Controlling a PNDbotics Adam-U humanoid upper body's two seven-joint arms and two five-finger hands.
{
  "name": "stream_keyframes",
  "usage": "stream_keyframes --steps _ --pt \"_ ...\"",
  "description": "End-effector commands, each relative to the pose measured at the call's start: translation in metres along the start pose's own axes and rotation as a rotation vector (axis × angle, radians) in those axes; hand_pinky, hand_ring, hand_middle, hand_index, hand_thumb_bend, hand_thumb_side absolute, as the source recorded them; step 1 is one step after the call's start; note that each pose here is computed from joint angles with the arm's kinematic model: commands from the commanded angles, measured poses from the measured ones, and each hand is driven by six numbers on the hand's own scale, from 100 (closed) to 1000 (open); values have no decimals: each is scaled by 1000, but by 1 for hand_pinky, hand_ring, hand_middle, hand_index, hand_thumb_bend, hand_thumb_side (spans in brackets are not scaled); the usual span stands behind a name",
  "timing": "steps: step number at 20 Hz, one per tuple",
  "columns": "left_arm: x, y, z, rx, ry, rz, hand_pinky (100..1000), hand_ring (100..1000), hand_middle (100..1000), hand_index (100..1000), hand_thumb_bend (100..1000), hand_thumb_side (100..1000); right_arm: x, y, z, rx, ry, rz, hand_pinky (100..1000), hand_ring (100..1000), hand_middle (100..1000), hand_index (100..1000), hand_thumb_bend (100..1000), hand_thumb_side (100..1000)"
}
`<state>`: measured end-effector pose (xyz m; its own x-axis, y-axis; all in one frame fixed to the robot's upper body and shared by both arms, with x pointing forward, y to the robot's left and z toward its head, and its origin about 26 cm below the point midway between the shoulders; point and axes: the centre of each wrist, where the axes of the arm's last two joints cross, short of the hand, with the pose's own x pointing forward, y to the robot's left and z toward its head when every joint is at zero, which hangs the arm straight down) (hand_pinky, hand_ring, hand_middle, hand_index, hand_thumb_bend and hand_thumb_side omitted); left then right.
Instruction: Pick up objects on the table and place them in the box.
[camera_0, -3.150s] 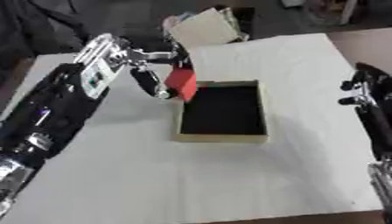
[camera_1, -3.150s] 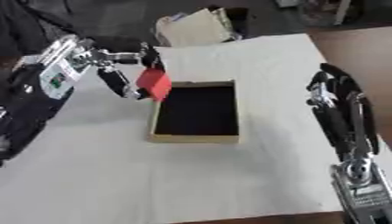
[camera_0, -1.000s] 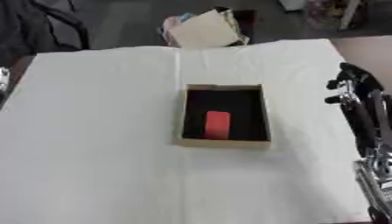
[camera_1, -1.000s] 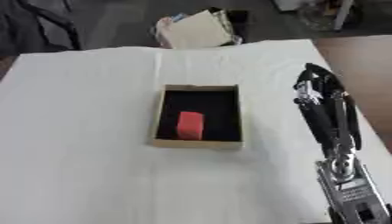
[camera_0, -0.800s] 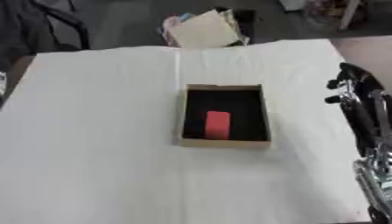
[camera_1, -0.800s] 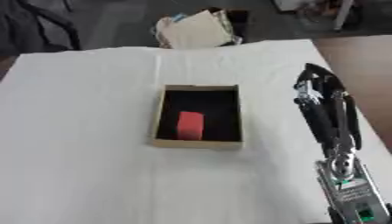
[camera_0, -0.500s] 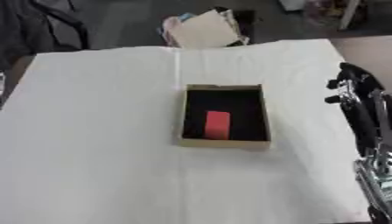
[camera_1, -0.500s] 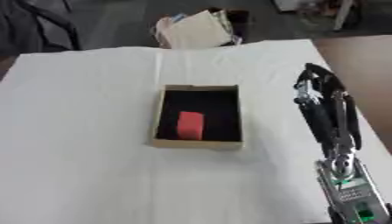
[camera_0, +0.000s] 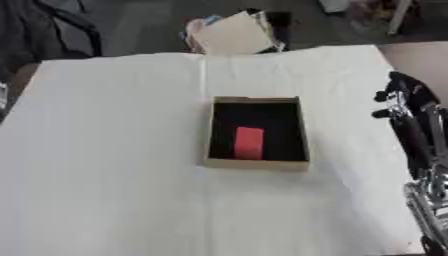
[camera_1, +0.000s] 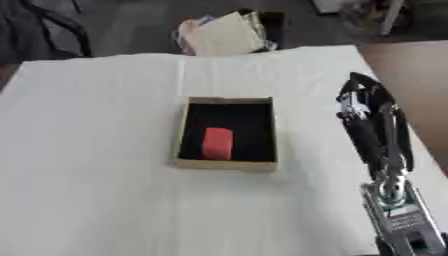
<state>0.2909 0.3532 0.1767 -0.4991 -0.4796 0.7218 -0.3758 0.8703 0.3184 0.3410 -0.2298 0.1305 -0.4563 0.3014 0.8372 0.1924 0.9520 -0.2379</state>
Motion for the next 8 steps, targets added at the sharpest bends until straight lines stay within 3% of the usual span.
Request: stream_keyframes --steps 1,8 --pt "8 6 -5 1 -33 -16 687 620 621 770 237 499 7 -6 -5 -12 -33 11 568 750 527 844 100 725" --pt "8 5 -5 -5 -33 -14 687 620 621 770 236 498 7 -6 -5 -15 -34 11 568 751 526 844 100 724"
